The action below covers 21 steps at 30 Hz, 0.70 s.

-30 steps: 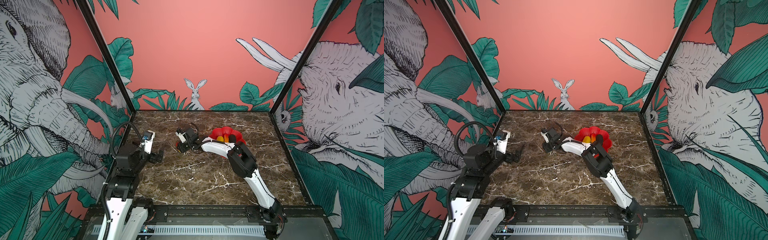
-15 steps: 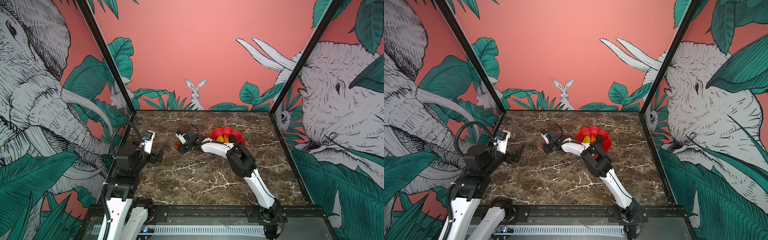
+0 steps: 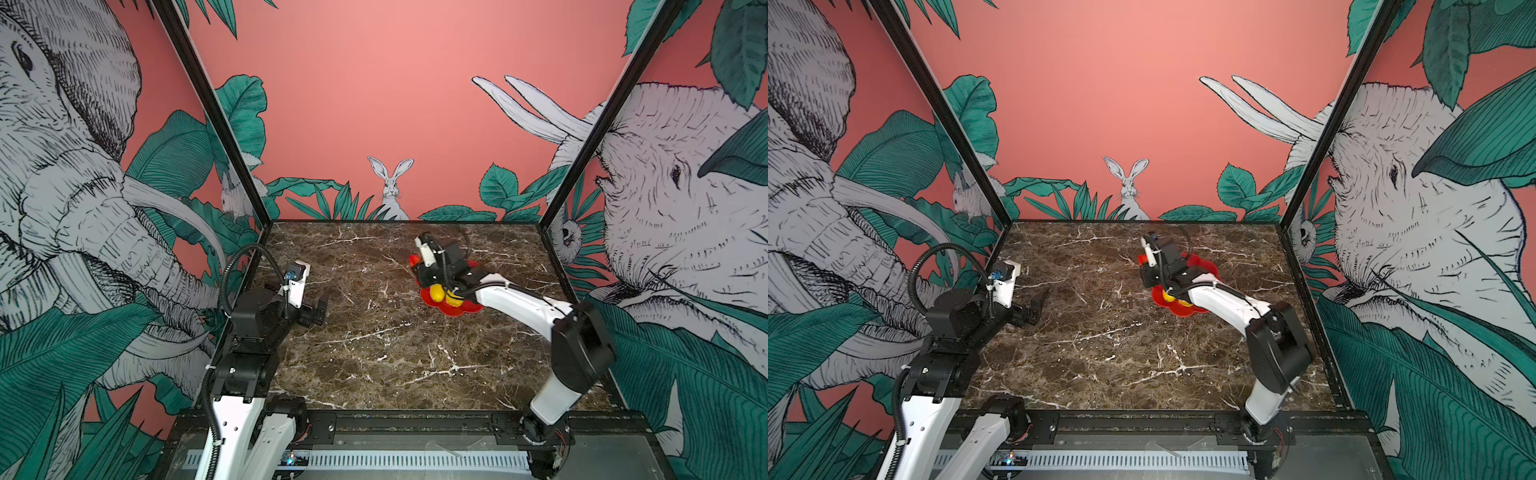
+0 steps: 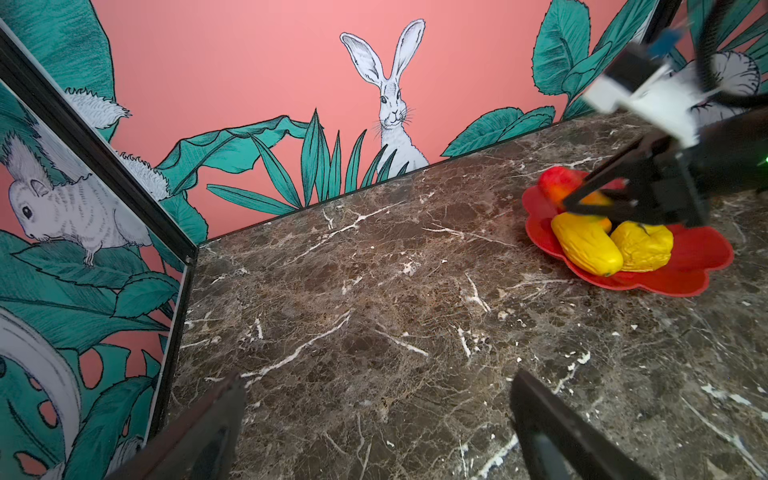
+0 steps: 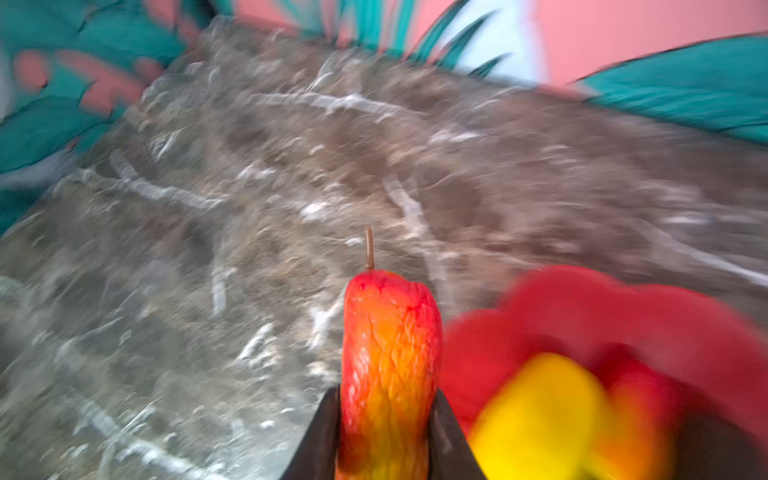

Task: Place and organize the fake fruits in the fruit bowl
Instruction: 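Carry the red-orange mango with the right gripper over the bowl, then lower the red-orange mango into the bowl and open the right gripper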

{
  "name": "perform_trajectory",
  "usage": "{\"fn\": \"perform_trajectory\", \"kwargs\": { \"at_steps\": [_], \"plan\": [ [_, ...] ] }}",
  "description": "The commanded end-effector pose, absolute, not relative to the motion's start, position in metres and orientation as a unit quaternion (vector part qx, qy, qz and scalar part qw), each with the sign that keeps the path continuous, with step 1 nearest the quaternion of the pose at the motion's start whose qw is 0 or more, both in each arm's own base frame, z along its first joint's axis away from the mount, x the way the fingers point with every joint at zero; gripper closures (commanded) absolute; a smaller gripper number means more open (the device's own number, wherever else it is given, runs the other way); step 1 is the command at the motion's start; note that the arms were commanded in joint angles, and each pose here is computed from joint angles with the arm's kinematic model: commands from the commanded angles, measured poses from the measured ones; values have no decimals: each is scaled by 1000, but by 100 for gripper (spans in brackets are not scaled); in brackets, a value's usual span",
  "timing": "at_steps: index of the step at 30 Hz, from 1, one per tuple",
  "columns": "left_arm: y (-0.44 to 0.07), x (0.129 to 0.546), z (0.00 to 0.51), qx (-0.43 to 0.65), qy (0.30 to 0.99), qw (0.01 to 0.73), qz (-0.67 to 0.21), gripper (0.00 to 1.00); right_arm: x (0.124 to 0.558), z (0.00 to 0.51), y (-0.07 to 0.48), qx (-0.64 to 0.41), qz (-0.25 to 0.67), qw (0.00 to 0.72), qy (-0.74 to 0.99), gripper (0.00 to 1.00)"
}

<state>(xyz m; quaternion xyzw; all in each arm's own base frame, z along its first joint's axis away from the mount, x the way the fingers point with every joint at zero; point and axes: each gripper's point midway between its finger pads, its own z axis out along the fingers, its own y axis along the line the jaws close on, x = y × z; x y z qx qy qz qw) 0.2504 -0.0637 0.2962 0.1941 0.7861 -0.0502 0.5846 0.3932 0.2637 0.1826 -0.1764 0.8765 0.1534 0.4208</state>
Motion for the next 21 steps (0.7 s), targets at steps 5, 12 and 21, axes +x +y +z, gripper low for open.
{"fn": "perform_trajectory", "kwargs": {
  "at_steps": [5,12,21],
  "plan": [
    [-65,250,292,201,786,582,-50,0,359,180,169,-47,46,447,892,100],
    [-66,250,291,201,787,581,-53,0,336,166,122,66,24,468,881,100],
    [-66,249,292,201,786,582,-53,0,344,142,101,135,14,455,880,100]
  ]
}}
